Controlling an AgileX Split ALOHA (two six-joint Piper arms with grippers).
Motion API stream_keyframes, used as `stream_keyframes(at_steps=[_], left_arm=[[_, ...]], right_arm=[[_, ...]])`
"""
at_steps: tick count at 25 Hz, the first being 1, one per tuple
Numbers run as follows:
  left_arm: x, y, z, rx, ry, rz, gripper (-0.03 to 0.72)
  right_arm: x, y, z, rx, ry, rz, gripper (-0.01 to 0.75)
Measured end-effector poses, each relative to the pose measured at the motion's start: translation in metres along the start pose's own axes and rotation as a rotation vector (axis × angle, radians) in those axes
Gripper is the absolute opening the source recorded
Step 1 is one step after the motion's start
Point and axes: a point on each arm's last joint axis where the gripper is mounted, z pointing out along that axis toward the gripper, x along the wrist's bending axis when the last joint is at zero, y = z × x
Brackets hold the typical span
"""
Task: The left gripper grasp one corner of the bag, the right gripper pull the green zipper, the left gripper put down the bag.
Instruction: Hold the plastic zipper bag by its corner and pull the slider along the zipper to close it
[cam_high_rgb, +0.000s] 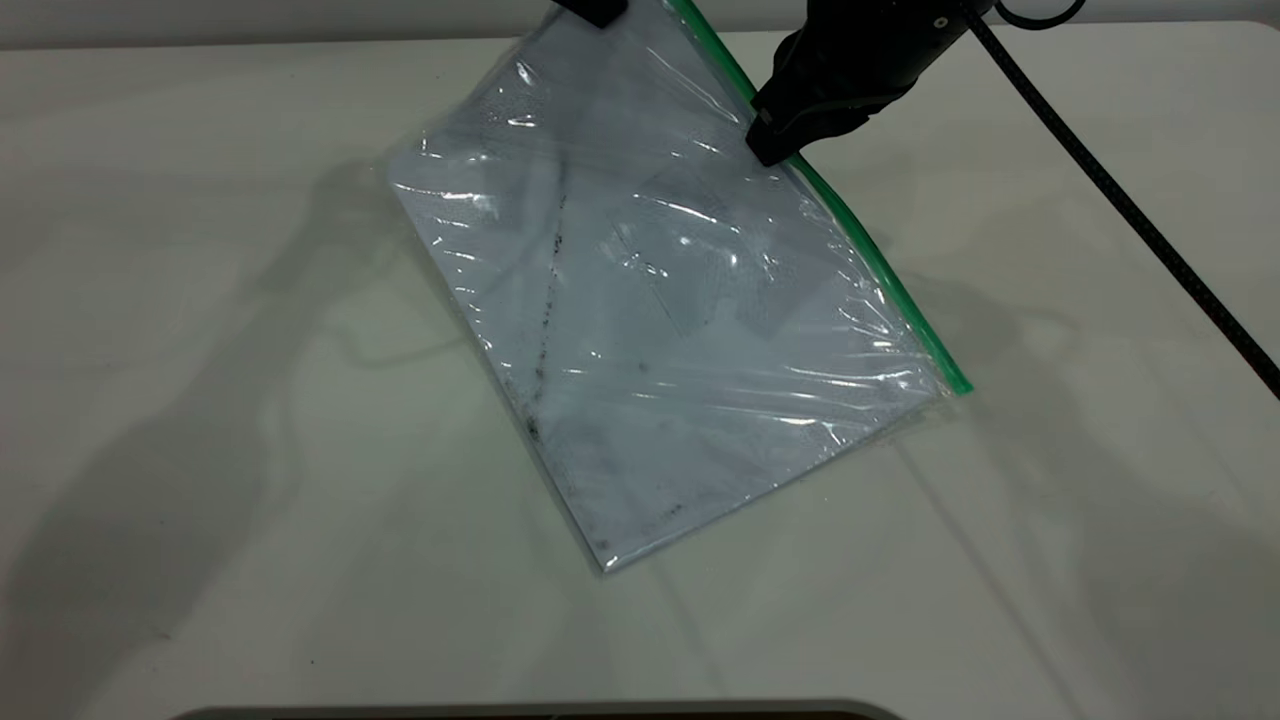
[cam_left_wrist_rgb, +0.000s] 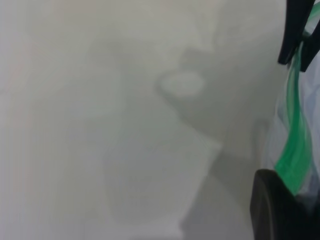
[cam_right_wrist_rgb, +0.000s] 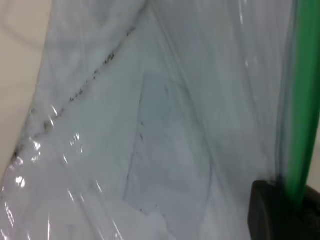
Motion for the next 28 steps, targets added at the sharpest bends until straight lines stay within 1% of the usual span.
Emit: stream_keyframes(at_steps=[7,16,28], left_arm=[[0.003,-0.006,-0.007,-0.003,0.016,-0.023,0.053],[0.003,-0.007,-0.008,-0.002,0.016,-0.033,0.053],[0.002,-0.013,-0.008,0.069,0.010,-0.052,0.053]], right_arm=[[0.000,-0.006,0.002,0.049,0.000,-0.010,0.033],[0.001,-0.017,0.001,0.175,0.014,-0.013,0.034],[0.006,-0.031,-0.002,0.341,0.038,0.006,0.037]])
